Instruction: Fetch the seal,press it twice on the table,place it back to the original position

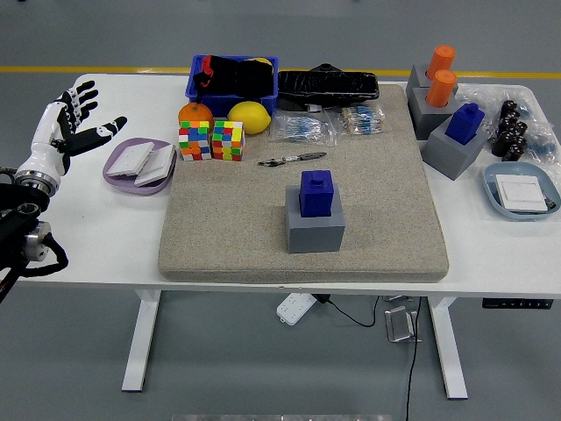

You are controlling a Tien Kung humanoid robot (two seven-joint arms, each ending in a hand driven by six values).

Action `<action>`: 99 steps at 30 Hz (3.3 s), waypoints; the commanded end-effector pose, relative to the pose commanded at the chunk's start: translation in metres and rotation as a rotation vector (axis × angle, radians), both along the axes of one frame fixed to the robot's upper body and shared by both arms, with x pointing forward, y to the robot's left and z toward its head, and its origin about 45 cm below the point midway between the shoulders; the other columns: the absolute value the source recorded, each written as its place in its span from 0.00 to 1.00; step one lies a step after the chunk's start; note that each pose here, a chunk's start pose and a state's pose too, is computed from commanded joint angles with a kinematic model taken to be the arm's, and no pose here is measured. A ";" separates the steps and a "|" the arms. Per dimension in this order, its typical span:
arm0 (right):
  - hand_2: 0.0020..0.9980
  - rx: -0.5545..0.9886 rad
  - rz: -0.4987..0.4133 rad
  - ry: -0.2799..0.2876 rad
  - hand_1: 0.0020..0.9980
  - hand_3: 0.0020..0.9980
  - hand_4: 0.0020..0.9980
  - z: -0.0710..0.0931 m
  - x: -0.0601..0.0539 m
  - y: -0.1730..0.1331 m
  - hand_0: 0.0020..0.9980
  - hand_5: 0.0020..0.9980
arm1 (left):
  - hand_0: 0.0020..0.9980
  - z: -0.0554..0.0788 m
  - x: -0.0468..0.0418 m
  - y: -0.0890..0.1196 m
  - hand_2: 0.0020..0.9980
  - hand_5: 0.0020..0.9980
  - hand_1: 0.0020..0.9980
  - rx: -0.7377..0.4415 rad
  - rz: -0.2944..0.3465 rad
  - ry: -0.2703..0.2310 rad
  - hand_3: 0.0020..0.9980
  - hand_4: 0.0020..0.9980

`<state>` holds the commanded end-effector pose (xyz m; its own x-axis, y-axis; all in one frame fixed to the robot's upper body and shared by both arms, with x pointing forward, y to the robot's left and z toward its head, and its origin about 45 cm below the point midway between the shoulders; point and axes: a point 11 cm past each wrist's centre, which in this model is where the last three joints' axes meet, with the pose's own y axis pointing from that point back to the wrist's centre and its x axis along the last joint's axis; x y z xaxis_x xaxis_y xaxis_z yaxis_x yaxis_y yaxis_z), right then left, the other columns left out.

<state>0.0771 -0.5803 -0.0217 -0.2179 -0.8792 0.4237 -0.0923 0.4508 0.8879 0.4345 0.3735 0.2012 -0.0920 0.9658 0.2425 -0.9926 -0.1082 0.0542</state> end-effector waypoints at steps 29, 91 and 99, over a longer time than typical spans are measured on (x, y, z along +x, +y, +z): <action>0.74 0.005 -0.038 -0.017 0.75 0.75 0.84 0.001 0.003 0.000 0.89 0.54 | 0.94 -0.006 -0.0038 -0.003 0.90 0.09 0.89 -0.021 -0.001 0.012 0.88 0.87; 0.73 -0.002 -0.042 -0.014 0.75 0.75 0.83 0.002 -0.001 -0.003 0.89 0.54 | 0.95 0.006 0.0058 -0.015 0.91 0.09 0.88 -0.013 -0.030 -0.010 0.88 0.87; 0.73 -0.003 -0.043 -0.014 0.75 0.75 0.83 0.002 -0.002 -0.004 0.89 0.53 | 0.95 0.008 0.0070 -0.015 0.91 0.09 0.88 -0.012 -0.031 -0.013 0.88 0.87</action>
<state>0.0751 -0.5839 -0.0194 -0.2616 -0.8678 0.4225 -0.0854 0.4569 0.8854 0.4415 0.3586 0.2093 -0.0656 0.9710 0.2299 -0.9961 -0.0773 0.0419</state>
